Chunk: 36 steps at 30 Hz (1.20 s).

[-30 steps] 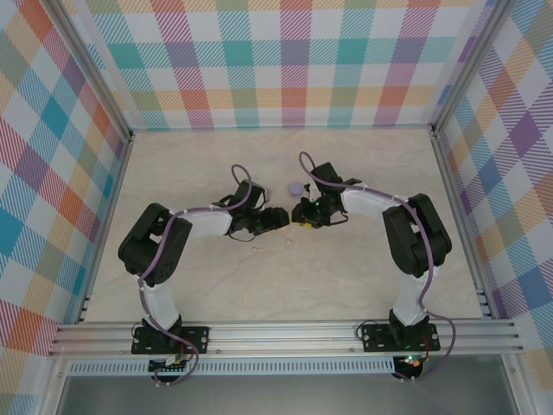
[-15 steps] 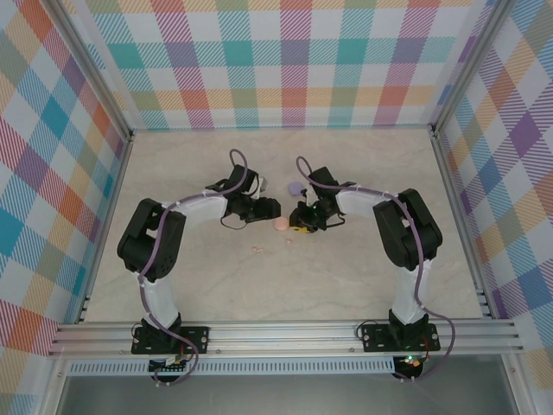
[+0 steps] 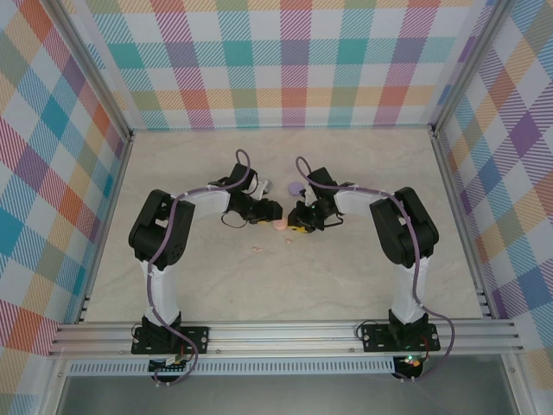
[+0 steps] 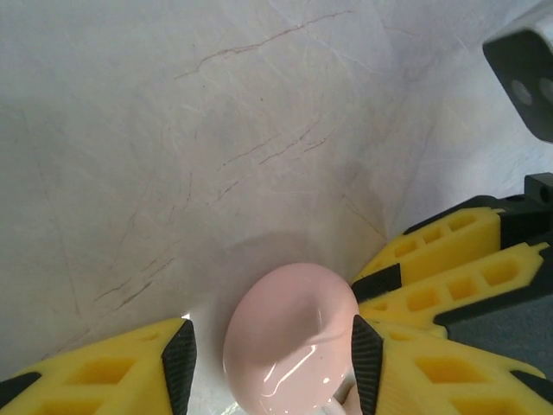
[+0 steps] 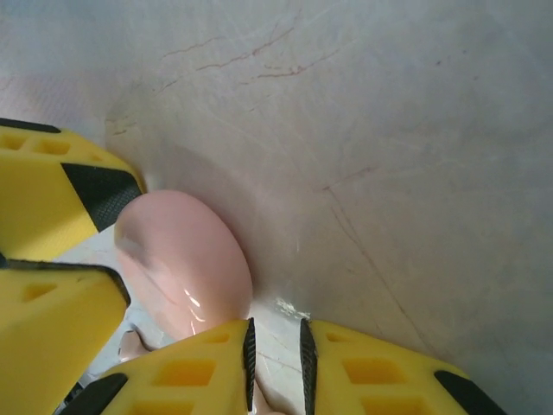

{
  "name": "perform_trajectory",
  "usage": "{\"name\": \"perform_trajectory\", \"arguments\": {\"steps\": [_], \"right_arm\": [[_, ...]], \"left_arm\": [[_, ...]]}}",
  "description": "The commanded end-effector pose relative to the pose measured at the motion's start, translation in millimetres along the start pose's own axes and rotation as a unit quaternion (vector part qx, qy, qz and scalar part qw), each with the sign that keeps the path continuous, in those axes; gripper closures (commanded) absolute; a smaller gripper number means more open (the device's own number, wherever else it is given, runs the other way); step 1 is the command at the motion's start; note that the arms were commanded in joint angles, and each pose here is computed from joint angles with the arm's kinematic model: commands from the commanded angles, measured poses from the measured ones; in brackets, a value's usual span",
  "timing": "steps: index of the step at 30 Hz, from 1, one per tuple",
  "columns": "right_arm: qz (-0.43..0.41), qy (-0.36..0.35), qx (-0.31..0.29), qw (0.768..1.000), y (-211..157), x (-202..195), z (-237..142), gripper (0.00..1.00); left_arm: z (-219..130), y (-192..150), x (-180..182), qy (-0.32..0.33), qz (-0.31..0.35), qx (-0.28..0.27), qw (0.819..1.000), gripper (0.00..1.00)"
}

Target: Insert wireless bluetooth earbuds into charging case

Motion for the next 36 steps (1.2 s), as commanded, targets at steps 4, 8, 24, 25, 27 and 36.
{"name": "perform_trajectory", "arguments": {"steps": [4,8,24,25,27,36], "right_arm": [[0.001,-0.001,0.001,1.0,4,6,5,0.77],[0.001,-0.002,0.002,1.0,5,6,7,0.77],[0.006,-0.016,0.002,1.0,5,0,13,0.77],[0.006,-0.016,0.002,1.0,5,0,13,0.77],[0.005,-0.017,0.001,1.0,5,0,13,0.77],[0.003,-0.012,-0.001,1.0,5,1,11,0.76]], "left_arm": [[3,-18,-1,-0.026,-0.023,0.04,0.999,0.54],[0,-21,-4,-0.033,-0.032,0.038,0.998,0.54],[-7,-11,-15,-0.064,-0.047,-0.006,0.997,0.62],[-7,-11,-15,-0.063,-0.048,-0.005,0.997,0.63],[-7,-11,-15,-0.064,-0.049,-0.006,0.997,0.65],[-11,-7,-22,-0.084,-0.056,-0.026,0.995,0.67]]}}
Point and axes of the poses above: each hand's point on the last joint's axis, 136 mm out from that joint toward the fingers, its own z axis out along the fingers, its own x axis along the line the jaws close on, y = z × x, the point moved 6 cm from there along -z, back along the fingers, and after that the axes turned 13 degrees about z, right-handed, at the moved point
